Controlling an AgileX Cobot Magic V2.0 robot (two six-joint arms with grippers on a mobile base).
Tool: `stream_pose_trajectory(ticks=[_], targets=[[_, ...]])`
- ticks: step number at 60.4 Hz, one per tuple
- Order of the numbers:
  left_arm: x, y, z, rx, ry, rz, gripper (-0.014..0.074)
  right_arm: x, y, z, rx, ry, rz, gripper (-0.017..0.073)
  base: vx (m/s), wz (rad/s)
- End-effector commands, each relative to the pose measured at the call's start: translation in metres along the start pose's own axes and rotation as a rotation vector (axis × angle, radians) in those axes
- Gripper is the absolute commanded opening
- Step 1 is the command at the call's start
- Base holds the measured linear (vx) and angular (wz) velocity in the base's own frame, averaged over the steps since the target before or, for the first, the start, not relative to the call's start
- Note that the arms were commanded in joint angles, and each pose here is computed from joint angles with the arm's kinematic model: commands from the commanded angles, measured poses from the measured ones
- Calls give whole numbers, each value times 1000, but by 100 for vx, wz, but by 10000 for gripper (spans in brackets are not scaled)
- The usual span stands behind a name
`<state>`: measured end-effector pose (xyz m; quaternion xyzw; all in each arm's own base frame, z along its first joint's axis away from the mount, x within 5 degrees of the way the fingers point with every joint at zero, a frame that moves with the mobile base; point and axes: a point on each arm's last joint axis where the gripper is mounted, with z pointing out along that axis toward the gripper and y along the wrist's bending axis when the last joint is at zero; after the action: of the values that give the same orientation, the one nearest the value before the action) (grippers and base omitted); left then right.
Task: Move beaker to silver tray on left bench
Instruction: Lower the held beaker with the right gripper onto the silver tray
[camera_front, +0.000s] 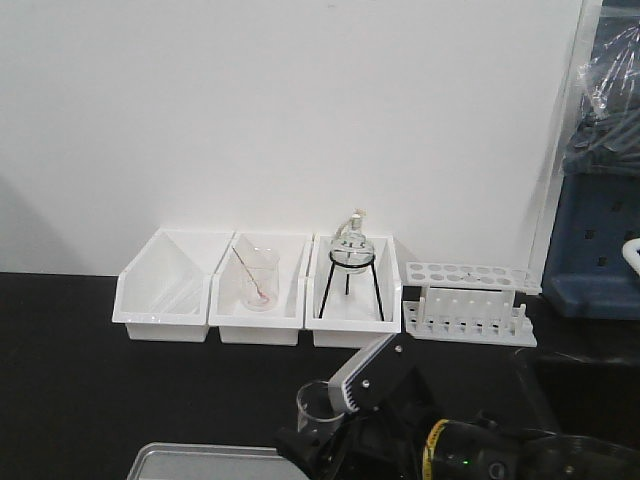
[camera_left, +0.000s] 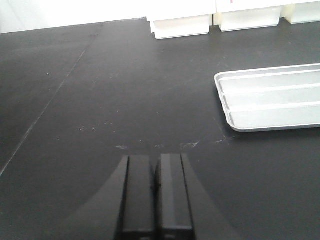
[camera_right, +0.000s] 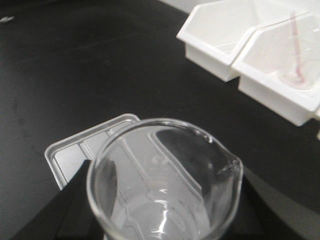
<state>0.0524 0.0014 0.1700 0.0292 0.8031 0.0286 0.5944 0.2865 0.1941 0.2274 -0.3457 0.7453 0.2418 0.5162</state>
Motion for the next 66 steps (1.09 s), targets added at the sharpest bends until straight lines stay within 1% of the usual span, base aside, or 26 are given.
stream_pose_trajectory(ticks=[1,6,20,26,30,36,41,48,58,66], targets=[[-1,-1,2,5,-62,-2,1,-23,-2,15,-45,-151,-25,-11,0,0],[-1,-1,2,5,-62,-2,1,-20,-9,36,-51,-154,-9,-11,0,0],[-1,-1,2,5,-62,-2,1,-10,-25,85,-55,-142,1,-11,0,0],[-1,-1,2,5,-62,-2,1,-2,-29,102,-61,-129,2,-11,0,0],[-1,-1,2,5,-62,-2,1,5,-26,112,-71,-111,7,-11,0,0],[-1,-1,2,5,-62,-2,1,17,-12,123,-110,-74,-11,-11,0,0],[-1,-1,2,5,-62,-2,1,26,-2,129,-135,-50,-14,-11,0,0],[-1,-1,2,5,-62,-2,1,37,5,136,-152,-25,-9,-8,0,0],[-1,-1,2,5,-62,-2,1,44,2,138,-108,24,17,9,0,0],[-1,-1,2,5,-62,-2,1,44,0,138,-77,34,52,59,0,0]])
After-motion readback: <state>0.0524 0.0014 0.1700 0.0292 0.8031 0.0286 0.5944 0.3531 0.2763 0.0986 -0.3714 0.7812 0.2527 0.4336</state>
